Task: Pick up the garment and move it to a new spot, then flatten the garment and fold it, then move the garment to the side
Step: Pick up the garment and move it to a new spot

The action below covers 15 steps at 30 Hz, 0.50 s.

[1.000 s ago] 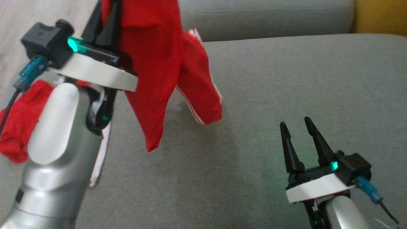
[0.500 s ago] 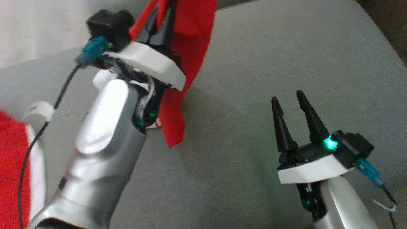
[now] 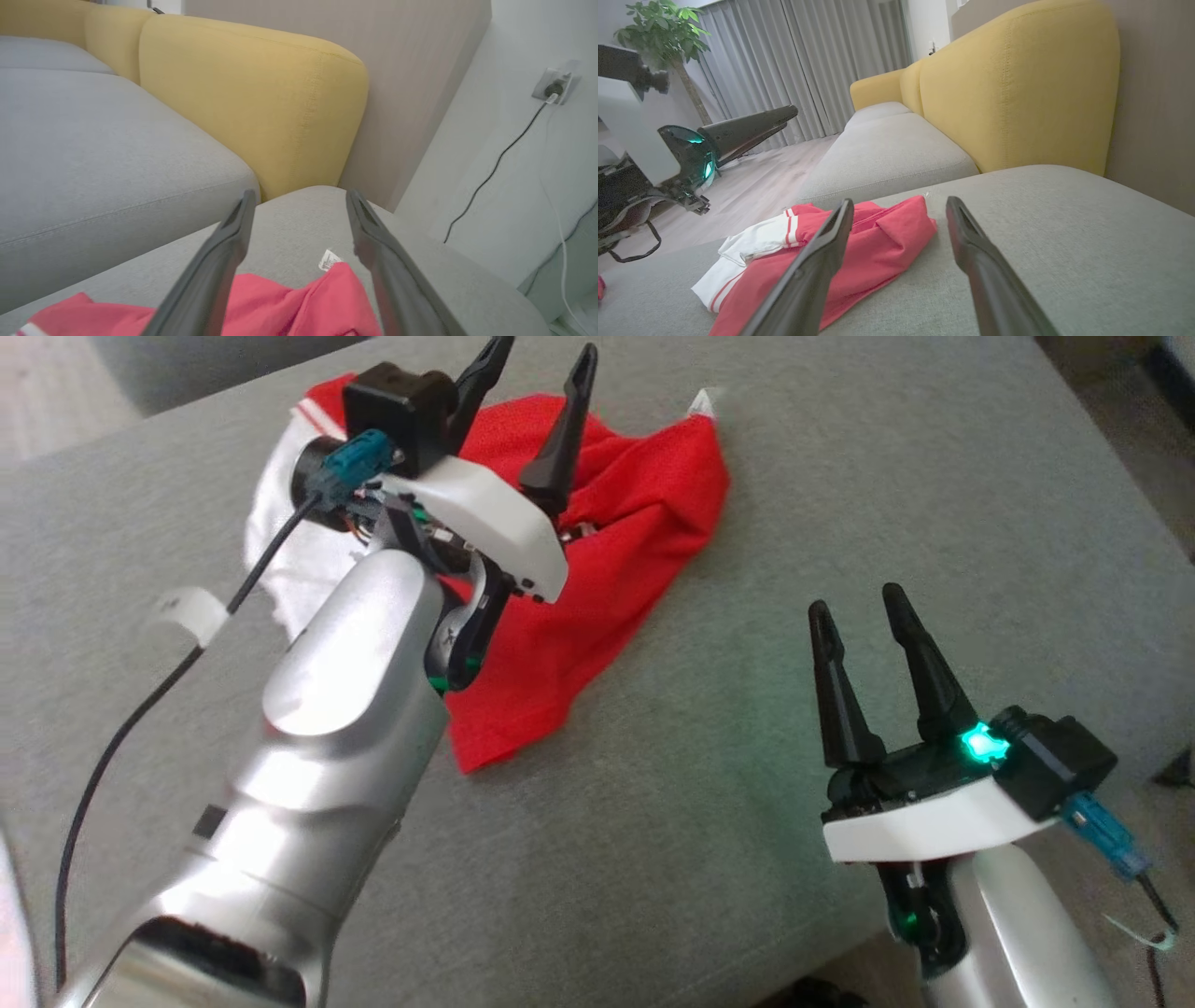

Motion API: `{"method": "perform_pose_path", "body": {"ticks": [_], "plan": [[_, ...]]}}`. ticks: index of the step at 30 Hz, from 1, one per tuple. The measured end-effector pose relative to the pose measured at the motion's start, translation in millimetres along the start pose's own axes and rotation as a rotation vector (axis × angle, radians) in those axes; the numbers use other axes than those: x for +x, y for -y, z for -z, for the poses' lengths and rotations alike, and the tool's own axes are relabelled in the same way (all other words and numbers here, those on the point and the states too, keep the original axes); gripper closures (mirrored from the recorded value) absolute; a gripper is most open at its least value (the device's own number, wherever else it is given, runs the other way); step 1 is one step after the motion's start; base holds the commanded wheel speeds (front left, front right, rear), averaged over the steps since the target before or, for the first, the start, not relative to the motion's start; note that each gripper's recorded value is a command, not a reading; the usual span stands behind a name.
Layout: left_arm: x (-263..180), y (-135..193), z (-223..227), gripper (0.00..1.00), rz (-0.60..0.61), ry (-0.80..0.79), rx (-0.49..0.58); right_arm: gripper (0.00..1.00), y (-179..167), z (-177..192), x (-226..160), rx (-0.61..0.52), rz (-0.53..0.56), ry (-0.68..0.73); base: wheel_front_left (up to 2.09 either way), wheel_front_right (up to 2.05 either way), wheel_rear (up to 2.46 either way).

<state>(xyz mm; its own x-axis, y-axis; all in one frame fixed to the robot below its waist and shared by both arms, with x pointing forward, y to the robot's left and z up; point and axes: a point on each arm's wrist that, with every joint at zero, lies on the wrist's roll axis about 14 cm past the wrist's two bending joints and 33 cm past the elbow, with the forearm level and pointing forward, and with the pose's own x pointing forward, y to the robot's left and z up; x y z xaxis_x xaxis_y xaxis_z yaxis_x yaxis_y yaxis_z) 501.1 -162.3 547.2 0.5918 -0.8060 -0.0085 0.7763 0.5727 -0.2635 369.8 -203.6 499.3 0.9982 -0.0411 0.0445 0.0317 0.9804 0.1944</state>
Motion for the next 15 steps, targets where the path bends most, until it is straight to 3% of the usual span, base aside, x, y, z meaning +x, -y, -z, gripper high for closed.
{"method": "perform_pose_path", "body": {"ticks": [8,15], "plan": [[-42.6,-57.7,-31.7,0.00,-0.166,0.116,0.120,0.00,-23.2,1.8,16.0,-0.008,-0.082,0.009,0.00,0.00,0.00],[-137.3,-114.1,-19.8,0.00,-0.416,0.151,0.166,0.00,-50.9,14.1,21.7,-0.018,-0.169,-0.016,0.00,0.00,0.00]]}}
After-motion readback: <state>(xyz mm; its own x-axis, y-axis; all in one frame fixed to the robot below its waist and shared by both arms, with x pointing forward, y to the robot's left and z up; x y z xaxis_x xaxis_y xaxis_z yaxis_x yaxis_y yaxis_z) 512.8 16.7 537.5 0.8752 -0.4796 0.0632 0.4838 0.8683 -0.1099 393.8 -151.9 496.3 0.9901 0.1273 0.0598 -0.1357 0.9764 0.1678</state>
